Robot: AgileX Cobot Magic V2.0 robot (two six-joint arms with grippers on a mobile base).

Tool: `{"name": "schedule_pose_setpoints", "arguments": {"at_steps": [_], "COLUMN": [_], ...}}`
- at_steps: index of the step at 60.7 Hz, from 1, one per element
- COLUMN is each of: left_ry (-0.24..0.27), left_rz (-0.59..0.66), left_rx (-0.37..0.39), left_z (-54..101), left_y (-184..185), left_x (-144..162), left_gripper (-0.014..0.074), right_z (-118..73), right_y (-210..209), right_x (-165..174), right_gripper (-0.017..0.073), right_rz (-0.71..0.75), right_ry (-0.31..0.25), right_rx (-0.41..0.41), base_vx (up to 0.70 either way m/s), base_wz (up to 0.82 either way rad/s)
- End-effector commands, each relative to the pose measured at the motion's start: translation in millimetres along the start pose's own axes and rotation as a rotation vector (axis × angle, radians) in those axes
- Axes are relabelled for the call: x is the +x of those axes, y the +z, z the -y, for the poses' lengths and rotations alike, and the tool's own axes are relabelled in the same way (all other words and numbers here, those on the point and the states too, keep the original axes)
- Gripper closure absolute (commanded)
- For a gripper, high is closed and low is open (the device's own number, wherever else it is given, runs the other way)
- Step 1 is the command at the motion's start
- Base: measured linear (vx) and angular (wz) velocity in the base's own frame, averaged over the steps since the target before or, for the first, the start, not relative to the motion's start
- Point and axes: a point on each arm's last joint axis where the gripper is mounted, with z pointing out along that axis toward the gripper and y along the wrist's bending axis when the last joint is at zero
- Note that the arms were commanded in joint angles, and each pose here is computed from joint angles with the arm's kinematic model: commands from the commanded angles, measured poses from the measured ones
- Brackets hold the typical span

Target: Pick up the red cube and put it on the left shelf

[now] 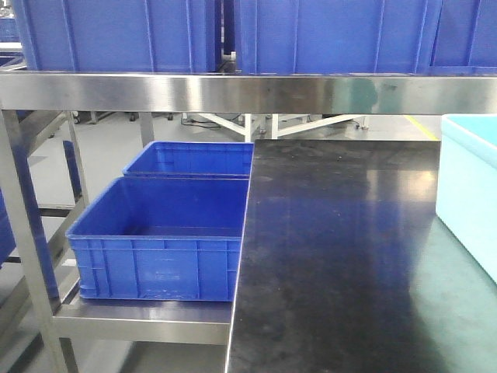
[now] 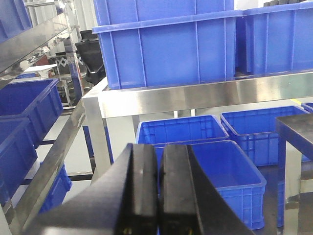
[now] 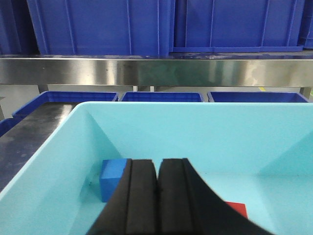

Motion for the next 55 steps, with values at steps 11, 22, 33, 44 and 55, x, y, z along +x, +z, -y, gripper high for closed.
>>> {"name": "schedule_pose_setpoints", "arguments": {"at_steps": [11,22,33,44,55], "left_ry": [-0.001,-0.001,-0.001,-0.001,-0.001], "left_rz": [0.053,0.053,0.053,0.053,0.053], "left_rx": [-0.004,-0.004,-0.004,-0.004,-0.004], "left_z": [-0.1,-0.1,-0.1,-0.1,-0.1], "left_y": [0.9,0.9,0.9,0.9,0.9], "left_x": [0.4,0.4,0.4,0.4,0.4], "left_gripper": [0.0488,0.0488,0.0488,0.0488,0.0488], "right_z": [-1.2,-1.2,-1.2,-1.2,-1.2], "right_y": [-3.0,-3.0,-3.0,-3.0,-3.1], "right_x": [-17.2,-17.2,-17.2,-17.2,-17.6], "right_gripper": [0.051,0.051,0.051,0.051,0.051], "right_rz": [0.126,0.126,0.126,0.126,0.131], "right_ry": [-0.006,-0.006,-0.006,-0.006,-0.006], "right_rx": [-0.007,-0.007,-0.007,-0.007,-0.008], "base_vx": [0.0,0.0,0.0,0.0,0.0], "base_wz": [0.0,0.0,0.0,0.0,0.0]}}
